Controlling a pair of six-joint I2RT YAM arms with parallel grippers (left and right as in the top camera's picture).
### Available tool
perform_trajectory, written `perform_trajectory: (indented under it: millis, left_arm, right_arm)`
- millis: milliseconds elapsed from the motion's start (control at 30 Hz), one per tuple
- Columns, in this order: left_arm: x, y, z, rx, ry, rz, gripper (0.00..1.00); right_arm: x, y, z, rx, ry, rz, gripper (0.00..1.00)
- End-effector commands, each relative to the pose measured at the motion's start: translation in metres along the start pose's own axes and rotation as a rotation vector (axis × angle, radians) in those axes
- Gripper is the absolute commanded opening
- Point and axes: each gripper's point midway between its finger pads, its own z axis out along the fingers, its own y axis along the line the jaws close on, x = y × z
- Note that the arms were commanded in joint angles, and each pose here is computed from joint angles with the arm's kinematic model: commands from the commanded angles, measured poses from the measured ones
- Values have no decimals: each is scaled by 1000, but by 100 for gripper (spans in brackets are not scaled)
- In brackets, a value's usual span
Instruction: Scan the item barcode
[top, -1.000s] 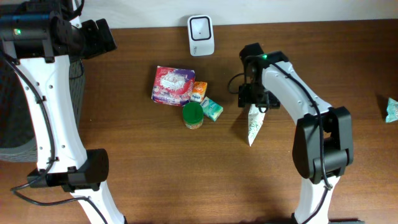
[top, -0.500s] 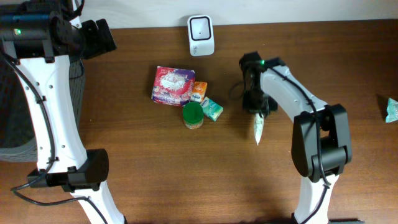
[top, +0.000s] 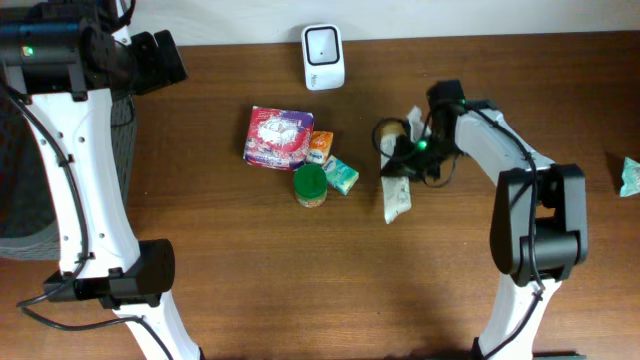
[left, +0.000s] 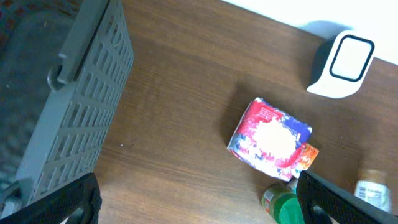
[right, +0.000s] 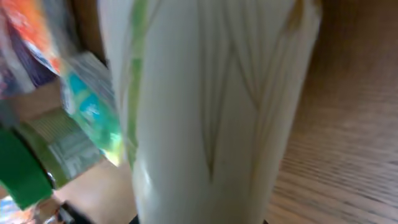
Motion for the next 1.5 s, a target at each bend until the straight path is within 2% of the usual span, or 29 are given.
perform_trajectory:
  millis: [0, 67, 133, 300, 367, 467, 567, 900, 1133, 1167, 1233, 1467]
  left_arm:
    - [-3, 3, -11, 0, -29, 3, 99]
    - [-3, 3, -11, -1, -29, 3, 99]
    - [-3, 3, -11, 0, -29, 3, 99]
    - [-3, 3, -11, 0, -29, 4, 99]
    - [-3, 3, -11, 0, -29, 3, 99]
    - [-3, 3, -11, -1, -29, 3, 99]
    - [-3, 3, -11, 0, -29, 3, 99]
    - [-3, 3, -11, 0, -29, 3, 99]
    - [-3, 3, -11, -1, -29, 3, 99]
    - [-3, 3, -11, 0, -29, 3, 99]
    - [-3, 3, -11, -1, -29, 3, 99]
    - [-3, 3, -11, -1, -29, 3, 99]
  right_arm:
    - [9, -1, -7, -131, 17, 38, 34]
    - [9, -8, -17, -132, 15, 49, 56]
    - [9, -11, -34, -131, 22, 42, 67]
    - [7, 6, -87, -123, 45, 60, 68]
    - [17, 22, -101, -120, 88, 2, 68]
    - [34, 13, -110, 24, 150, 6, 69]
    - [47, 11, -120, 74, 183, 23, 68]
    - [90, 56, -192, 88, 18, -82, 68]
    - [128, 54, -167, 121, 158, -75, 69]
    - [135, 54, -159, 125, 192, -76, 73]
    - [142, 55, -152, 131, 225, -66, 89]
    - [152, 67, -169, 127, 149, -76, 91]
